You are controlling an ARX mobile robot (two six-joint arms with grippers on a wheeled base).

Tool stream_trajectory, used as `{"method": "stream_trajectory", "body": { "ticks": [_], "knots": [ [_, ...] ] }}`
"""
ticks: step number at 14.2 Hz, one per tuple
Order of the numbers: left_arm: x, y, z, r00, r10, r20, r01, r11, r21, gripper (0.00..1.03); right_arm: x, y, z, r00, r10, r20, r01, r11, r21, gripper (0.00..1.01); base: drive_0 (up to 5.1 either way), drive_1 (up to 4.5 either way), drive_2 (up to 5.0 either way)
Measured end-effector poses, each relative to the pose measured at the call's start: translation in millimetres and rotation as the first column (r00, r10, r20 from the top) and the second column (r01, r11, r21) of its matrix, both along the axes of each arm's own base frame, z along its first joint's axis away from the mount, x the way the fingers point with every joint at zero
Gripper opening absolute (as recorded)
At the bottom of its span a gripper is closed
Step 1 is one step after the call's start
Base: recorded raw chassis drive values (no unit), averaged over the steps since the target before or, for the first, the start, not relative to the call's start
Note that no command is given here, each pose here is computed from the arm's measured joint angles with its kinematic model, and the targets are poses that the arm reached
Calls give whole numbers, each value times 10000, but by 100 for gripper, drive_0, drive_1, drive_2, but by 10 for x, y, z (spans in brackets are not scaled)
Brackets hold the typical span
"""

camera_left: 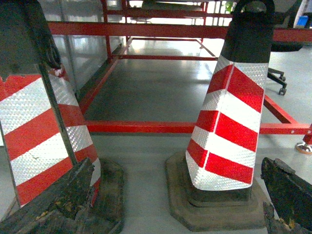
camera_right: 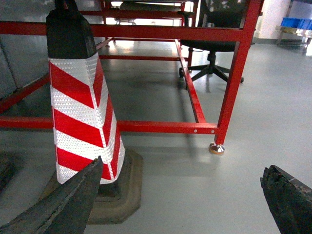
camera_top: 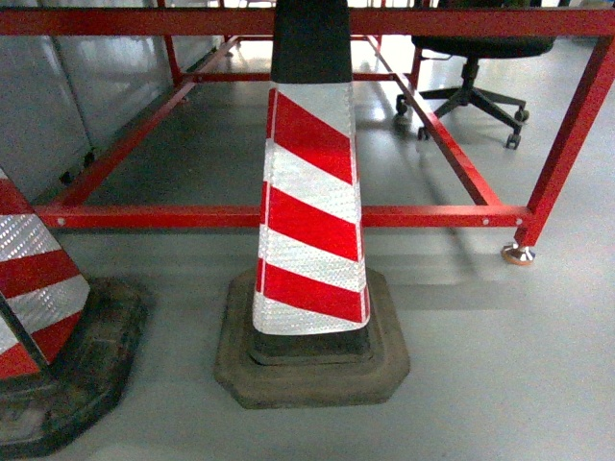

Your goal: Sort blue parts and orange caps into right shelf containers

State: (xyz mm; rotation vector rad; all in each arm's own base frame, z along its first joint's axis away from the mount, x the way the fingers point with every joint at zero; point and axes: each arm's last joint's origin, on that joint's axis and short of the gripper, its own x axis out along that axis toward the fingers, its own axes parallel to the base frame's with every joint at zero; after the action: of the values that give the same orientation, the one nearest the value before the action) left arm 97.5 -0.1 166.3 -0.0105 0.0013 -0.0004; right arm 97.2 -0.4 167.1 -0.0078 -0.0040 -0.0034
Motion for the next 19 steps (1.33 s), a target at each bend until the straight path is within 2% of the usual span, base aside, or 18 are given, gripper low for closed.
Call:
{"method": "stream_trajectory", "body": {
  "ticks": [19],
  "knots": [
    [0,0,-2,10000,-4,-19,4,10000,0,98,0,0,-2,10000,-8,-19,8,10000,4,98,0,0,0]
  ]
}}
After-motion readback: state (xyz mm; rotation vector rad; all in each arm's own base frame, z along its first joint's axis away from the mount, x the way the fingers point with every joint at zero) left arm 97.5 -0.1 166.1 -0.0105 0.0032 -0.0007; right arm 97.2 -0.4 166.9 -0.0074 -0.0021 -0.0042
